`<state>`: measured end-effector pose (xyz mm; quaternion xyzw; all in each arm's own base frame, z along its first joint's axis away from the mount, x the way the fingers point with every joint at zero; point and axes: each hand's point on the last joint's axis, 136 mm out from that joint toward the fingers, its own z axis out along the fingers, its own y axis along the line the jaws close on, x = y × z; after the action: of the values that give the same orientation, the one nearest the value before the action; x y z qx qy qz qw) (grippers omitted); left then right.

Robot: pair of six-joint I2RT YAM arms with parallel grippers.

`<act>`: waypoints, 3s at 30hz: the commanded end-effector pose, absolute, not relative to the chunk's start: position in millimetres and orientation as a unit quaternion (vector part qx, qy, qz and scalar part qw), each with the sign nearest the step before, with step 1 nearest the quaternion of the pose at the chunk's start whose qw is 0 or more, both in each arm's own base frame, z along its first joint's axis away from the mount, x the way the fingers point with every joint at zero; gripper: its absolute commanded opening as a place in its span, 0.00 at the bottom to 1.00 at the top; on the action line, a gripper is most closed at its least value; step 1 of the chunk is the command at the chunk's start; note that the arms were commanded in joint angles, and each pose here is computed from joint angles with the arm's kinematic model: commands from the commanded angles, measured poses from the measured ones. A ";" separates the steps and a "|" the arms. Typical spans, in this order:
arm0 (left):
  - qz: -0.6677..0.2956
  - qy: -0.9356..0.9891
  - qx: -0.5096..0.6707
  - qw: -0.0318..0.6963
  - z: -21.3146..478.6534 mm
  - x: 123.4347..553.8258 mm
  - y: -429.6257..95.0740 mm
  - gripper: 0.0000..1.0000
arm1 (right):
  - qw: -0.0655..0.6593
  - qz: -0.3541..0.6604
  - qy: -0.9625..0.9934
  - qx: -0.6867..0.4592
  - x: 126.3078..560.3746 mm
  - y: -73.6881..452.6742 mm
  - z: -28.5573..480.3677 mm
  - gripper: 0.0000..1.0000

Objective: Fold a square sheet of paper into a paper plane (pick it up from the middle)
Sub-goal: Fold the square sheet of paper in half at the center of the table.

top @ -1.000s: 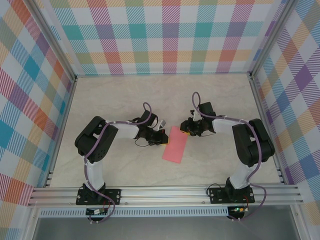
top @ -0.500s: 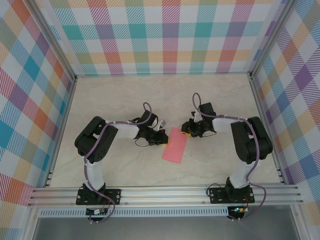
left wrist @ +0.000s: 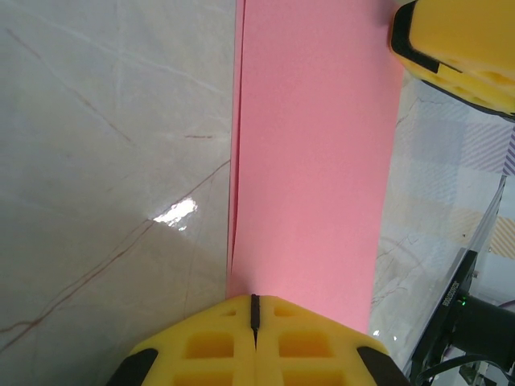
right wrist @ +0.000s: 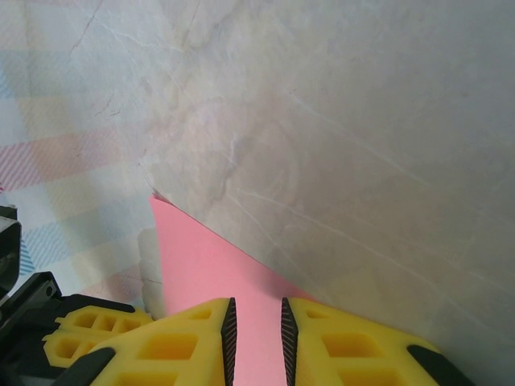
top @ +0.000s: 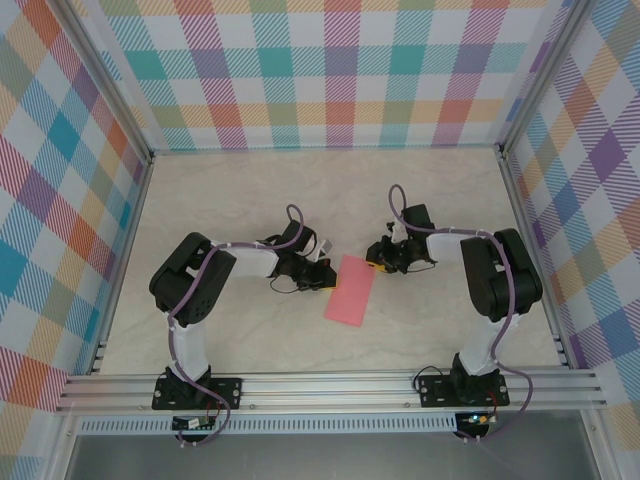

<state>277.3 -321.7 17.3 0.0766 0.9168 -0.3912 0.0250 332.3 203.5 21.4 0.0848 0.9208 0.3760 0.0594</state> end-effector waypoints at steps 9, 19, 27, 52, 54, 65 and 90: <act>-0.301 0.952 0.050 -0.012 -24.4 255.9 -290.5 0.00 | 0.081 0.390 0.915 0.063 344.0 207.8 47.4 0.25; -0.300 0.952 0.051 -0.012 -23.1 254.7 -289.5 0.00 | 0.062 0.372 0.923 0.075 344.9 204.1 18.9 0.24; -0.300 0.953 0.051 -0.014 -24.3 254.3 -289.5 0.00 | 0.069 0.390 0.915 0.074 339.0 205.9 19.7 0.25; -0.298 0.953 0.049 -0.009 -21.4 256.2 -289.0 0.00 | 0.022 0.438 0.898 -0.009 187.9 239.6 59.3 0.30; -0.297 0.953 0.049 -0.008 -20.9 256.6 -288.8 0.00 | 0.017 0.435 0.900 -0.025 183.8 248.5 60.6 0.30; -0.295 0.954 0.046 -0.008 -20.3 256.3 -287.9 0.00 | -0.029 0.422 0.905 -0.040 167.3 257.4 32.4 0.30; -0.296 0.954 0.043 -0.003 -16.9 256.7 -287.1 0.00 | -0.052 0.368 0.928 -0.018 144.0 230.8 7.6 0.29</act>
<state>278.1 -320.2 18.2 0.0756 0.9218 -0.3785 0.0355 162.9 246.1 21.1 -0.0380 0.9147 0.4018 -0.0188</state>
